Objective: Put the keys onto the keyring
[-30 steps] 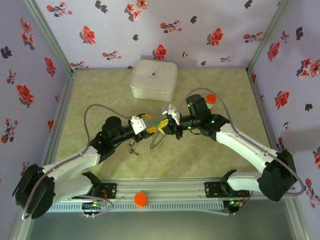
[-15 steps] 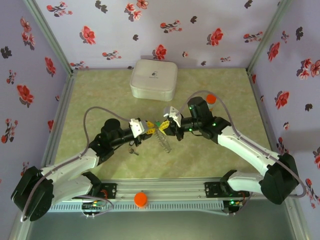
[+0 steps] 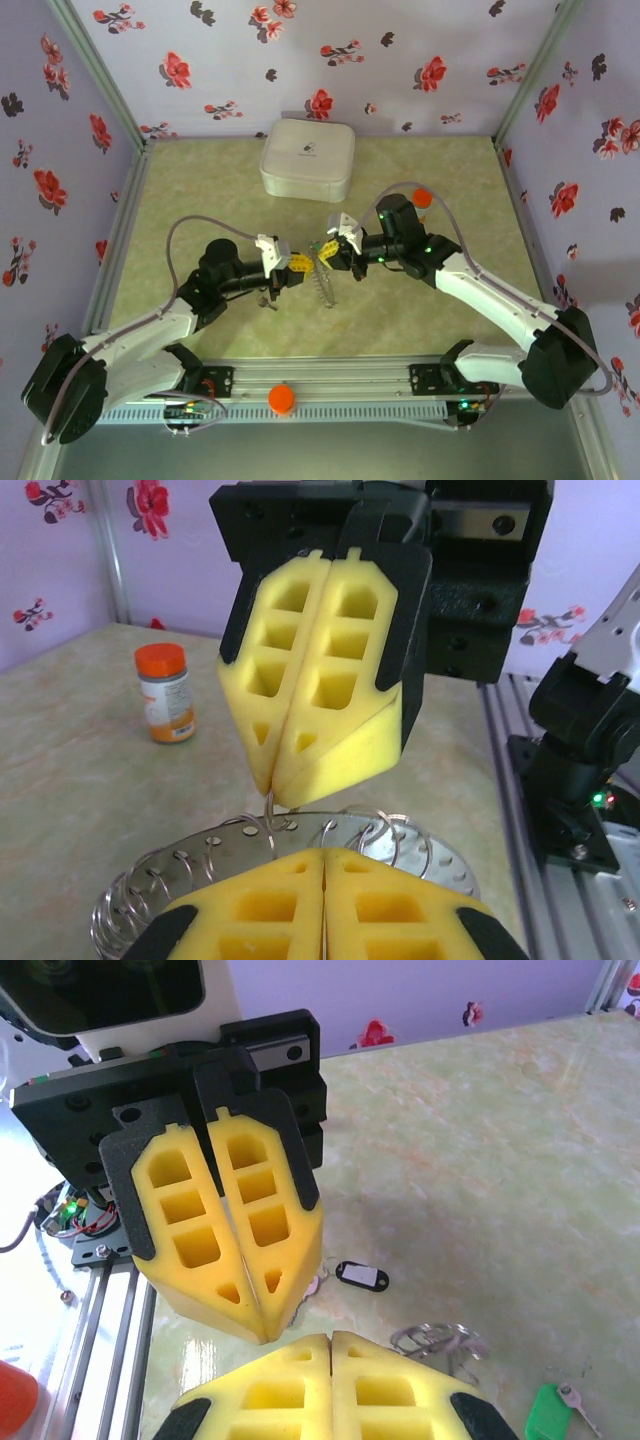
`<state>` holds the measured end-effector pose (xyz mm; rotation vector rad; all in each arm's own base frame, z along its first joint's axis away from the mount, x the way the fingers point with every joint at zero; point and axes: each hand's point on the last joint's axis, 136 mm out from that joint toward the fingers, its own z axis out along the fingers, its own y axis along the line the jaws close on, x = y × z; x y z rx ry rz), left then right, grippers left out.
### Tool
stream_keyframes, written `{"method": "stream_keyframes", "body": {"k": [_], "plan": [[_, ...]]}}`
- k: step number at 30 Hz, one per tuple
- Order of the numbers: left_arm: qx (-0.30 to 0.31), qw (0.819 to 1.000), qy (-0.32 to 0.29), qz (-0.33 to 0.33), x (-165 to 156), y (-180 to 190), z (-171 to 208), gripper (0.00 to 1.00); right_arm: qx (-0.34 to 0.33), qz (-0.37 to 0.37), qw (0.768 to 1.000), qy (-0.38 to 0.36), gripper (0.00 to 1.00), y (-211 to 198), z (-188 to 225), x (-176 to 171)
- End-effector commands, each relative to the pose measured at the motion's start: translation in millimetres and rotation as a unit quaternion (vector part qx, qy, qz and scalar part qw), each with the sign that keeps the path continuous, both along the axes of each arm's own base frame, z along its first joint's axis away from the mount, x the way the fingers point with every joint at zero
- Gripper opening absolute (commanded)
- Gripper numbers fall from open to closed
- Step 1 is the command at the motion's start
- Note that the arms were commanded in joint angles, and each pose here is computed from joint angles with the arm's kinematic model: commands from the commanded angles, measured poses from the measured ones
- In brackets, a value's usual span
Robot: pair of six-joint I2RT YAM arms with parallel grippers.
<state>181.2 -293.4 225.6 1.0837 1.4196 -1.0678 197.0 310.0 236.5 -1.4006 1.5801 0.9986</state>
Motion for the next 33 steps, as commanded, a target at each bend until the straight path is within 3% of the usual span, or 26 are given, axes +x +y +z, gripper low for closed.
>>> {"method": "stream_keyframes", "body": {"k": [1, 7, 14, 33], "plan": [[-0.029, 0.999, 0.031, -0.024, -6, 0, 8, 0.1, 0.025, 0.024, 0.999, -0.024, 0.0, 2, 14, -9], [-0.013, 0.997, 0.064, -0.034, -8, 0, -6, 0.07, 0.025, 0.026, 0.999, -0.023, 0.0, 2, 14, -10], [0.01, 0.999, 0.029, -0.01, 4, 1, -17, 0.08, 0.026, 0.038, 0.999, -0.013, 0.0, 4, 13, -15], [-0.019, 0.996, 0.055, -0.071, 1, -11, -5, 0.26, 0.018, 0.052, 0.998, 0.008, 0.0, 8, 2, -23]]}}
